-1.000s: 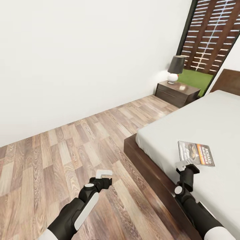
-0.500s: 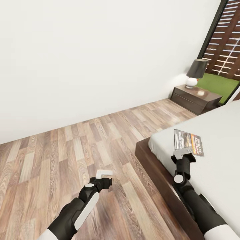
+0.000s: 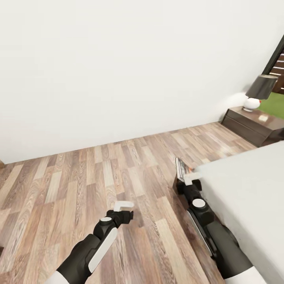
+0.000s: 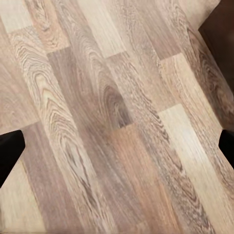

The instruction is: In the bedroom, move the book from the bed onto either nightstand, and place the two sandals side by side next to the bed.

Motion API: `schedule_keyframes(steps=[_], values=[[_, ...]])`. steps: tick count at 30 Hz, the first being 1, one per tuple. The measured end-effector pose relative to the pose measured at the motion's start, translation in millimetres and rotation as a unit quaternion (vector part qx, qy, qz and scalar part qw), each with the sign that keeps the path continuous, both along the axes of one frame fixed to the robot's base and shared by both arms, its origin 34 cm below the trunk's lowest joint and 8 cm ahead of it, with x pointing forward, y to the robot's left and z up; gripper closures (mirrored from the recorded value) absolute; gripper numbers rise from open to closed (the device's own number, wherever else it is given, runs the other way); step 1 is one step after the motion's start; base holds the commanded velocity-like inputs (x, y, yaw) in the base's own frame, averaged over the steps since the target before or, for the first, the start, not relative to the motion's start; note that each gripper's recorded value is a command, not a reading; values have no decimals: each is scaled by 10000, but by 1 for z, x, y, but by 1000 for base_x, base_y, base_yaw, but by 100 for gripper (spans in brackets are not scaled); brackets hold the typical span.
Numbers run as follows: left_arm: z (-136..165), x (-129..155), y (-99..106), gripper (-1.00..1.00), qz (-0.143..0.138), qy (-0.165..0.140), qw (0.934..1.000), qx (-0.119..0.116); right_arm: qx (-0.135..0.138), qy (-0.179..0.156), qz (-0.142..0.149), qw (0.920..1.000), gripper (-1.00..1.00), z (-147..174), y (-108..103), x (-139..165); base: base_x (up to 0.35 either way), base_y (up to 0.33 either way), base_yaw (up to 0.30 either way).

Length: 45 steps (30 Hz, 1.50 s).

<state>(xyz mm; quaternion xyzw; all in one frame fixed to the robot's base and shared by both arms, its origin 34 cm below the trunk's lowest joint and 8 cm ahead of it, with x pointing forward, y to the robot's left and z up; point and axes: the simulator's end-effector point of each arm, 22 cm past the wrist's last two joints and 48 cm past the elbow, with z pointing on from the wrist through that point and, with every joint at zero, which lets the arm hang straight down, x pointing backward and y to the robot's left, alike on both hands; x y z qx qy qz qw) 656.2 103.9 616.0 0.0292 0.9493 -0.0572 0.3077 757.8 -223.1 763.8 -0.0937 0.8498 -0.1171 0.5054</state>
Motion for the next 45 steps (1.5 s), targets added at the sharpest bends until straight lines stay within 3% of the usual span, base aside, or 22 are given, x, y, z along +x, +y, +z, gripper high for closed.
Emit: schedule_keyframes(steps=[6, 11, 15, 17, 24, 26, 30, 39, 45], values=[[11, 1, -1, -100, -9, -3, 10000, -15, 456, 299, 515, 9972, 100, -1, 50, -6, 0, 0, 285], [19, 0, -1, -100, -7, 18, 10000, -14, 734, 670, 838, 9915, 100, -18, 72, -16, 0, 0, 285], [25, 0, 0, -100, -1, 23, 10000, -14, 1008, 1123, 939, 9841, 100, -47, 80, -31, 0, 0, 249], [28, 0, 1, -100, 18, 22, 10000, -23, 1194, 1703, 830, 9746, 100, -99, 77, -57, 0, 0, 77], [39, 1, 1, -100, 31, 23, 10000, -20, 1513, 1452, 825, 9743, 100, -94, 80, -54, 0, 0, 21], [40, 0, 3, -100, 38, 38, 10000, 2, 1503, 1824, 718, 9690, 100, -131, 73, -78, 0, 0, 1], [23, -11, 16, -100, 132, 186, 9996, 166, 1724, 2143, 582, 9597, 100, -158, 71, -103, 0, 0, 0], [-4, -22, 43, -100, 285, 534, 9969, 511, 1826, 2063, 548, 9597, 100, -140, 71, -99, 0, 0, 0], [-1, -15, 55, -100, 377, 510, 9961, 611, 1836, 1975, 554, 9614, 100, -121, 72, -91, 0, 0, 0]])
